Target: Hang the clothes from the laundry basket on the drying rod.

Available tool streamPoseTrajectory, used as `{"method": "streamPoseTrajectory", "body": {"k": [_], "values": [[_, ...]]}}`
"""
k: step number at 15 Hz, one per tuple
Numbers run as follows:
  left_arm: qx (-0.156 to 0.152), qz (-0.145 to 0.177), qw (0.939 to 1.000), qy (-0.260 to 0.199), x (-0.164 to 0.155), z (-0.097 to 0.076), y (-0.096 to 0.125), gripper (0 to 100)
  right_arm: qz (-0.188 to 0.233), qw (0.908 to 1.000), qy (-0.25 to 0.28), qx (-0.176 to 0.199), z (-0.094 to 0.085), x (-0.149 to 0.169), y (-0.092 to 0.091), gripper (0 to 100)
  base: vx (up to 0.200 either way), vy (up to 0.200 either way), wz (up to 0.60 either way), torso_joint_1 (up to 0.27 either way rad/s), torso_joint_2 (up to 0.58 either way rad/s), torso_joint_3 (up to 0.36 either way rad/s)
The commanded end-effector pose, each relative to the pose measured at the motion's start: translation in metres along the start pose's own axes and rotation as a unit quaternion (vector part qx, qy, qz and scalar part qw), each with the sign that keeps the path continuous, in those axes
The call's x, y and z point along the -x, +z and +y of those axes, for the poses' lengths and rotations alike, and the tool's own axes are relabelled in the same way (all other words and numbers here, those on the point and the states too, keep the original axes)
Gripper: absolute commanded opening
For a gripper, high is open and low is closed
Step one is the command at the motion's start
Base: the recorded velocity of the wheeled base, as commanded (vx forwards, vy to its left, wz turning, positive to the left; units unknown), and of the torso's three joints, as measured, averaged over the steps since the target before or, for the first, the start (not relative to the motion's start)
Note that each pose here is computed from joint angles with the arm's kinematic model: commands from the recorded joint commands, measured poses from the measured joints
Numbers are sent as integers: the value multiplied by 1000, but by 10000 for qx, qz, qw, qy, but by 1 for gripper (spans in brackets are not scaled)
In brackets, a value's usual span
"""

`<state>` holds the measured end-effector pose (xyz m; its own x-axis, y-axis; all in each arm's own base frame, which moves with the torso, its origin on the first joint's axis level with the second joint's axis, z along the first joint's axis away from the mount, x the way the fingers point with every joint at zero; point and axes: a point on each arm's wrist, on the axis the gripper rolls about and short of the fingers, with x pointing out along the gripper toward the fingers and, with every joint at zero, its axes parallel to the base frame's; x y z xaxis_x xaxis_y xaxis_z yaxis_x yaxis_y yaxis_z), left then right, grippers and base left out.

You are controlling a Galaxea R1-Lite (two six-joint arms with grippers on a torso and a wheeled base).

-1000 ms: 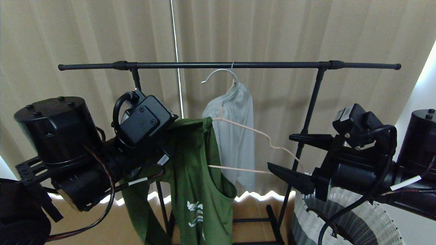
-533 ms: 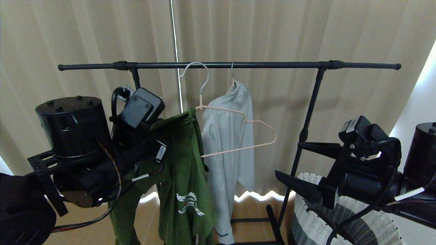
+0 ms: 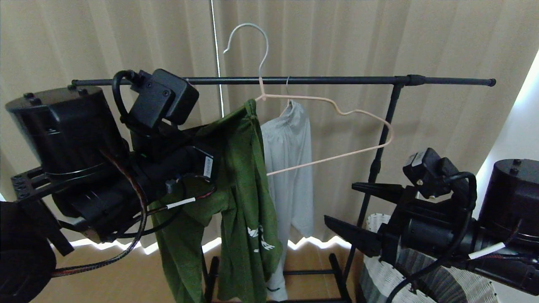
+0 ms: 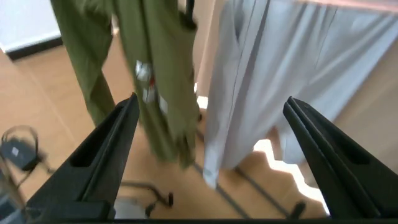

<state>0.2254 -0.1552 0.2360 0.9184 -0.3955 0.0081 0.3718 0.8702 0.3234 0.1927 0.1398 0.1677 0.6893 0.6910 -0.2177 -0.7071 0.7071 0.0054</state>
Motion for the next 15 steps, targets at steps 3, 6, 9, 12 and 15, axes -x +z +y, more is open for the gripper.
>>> {"method": "streamPoseTrajectory", "body": {"k": [3,6,9,12,15], "values": [[-264,-304,9992,-7,4,4,14,0,-133,9990,-434,-12,-6,-34,-14,100,0,0,0,0,0,0],[-272,-541,9976,-326,8,1,21,0,-477,9980,-403,-14,-6,-50,-17,100,0,0,0,0,0,0],[-209,-743,9961,-421,10,-5,27,0,-755,9970,-136,-142,9,-62,-13,100,0,0,0,0,0,0],[-202,-777,9958,-449,11,-7,28,0,-835,9964,94,-119,21,-69,-9,100,0,0,0,0,0,0],[-194,-809,9956,-428,11,-7,30,0,-702,9972,213,-105,32,-72,-15,100,0,0,0,0,0,0]]}}
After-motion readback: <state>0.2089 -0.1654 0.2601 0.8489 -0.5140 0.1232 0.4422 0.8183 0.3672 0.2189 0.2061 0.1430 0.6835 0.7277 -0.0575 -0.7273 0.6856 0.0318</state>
